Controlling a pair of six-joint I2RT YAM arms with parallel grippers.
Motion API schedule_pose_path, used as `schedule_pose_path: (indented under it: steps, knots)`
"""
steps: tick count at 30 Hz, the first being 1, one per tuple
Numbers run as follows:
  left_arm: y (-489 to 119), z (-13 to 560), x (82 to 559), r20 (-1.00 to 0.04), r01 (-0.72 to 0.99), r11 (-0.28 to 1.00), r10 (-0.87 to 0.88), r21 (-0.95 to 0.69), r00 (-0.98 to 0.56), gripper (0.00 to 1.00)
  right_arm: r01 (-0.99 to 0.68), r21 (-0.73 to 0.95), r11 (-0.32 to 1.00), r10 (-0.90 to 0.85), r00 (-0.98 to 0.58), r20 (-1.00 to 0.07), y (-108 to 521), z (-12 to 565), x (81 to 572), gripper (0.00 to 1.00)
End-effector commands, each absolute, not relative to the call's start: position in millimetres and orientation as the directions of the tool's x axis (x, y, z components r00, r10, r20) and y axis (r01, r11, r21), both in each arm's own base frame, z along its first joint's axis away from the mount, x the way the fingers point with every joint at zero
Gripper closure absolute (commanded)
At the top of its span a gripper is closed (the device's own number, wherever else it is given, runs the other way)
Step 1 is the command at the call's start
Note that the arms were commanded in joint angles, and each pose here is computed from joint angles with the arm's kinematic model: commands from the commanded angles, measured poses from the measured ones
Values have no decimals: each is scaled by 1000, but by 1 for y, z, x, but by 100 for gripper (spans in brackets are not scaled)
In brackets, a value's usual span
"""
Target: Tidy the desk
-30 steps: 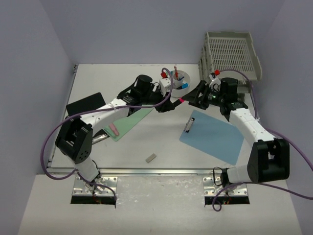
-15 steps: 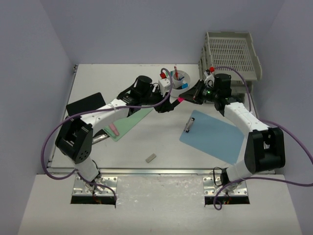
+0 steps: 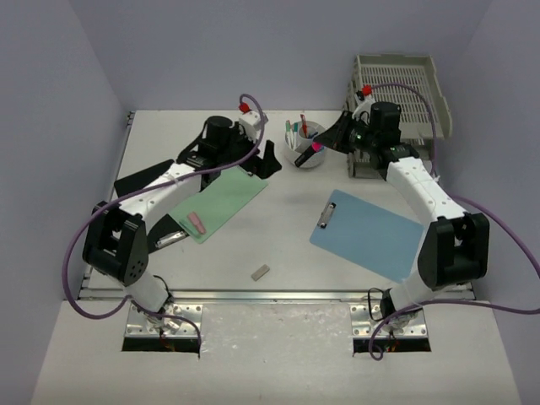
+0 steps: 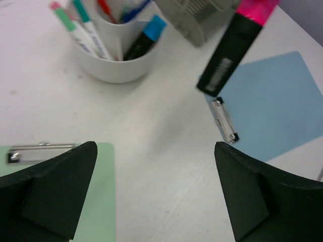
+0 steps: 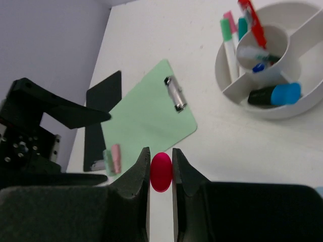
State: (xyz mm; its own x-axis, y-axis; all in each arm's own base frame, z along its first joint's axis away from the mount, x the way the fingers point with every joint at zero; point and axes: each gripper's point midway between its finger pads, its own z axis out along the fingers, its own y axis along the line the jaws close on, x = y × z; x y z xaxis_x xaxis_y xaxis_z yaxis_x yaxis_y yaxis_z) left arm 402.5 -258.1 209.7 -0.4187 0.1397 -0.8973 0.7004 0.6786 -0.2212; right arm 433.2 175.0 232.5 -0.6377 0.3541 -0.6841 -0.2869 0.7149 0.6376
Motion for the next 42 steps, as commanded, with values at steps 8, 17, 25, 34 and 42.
schedule_pose_path:
  steps: [8, 17, 25, 34, 42]
  knots:
    - [-166, 252, 416, -928, 515, 835, 18, -190, -373, 0, -269, 326, 906, 214, -372, -903, 148, 253, 520, 100]
    - [-152, 244, 408, -927, 490, 850, 7, -192, -376, 0, -218, 306, 927, 207, -383, -900, 150, 223, 543, 100]
    - [-141, 234, 406, -921, 456, 869, -1, -194, -389, 0, -168, 290, 942, 213, -365, -906, 154, 205, 546, 100]
    - [-139, 231, 404, -921, 452, 870, -5, -195, -389, 0, -95, 236, 967, 188, -354, -916, 167, 186, 539, 100]
    - [-135, 230, 402, -921, 449, 873, -1, -190, -389, 0, -101, 196, 975, 144, -383, -913, 184, 168, 530, 100]
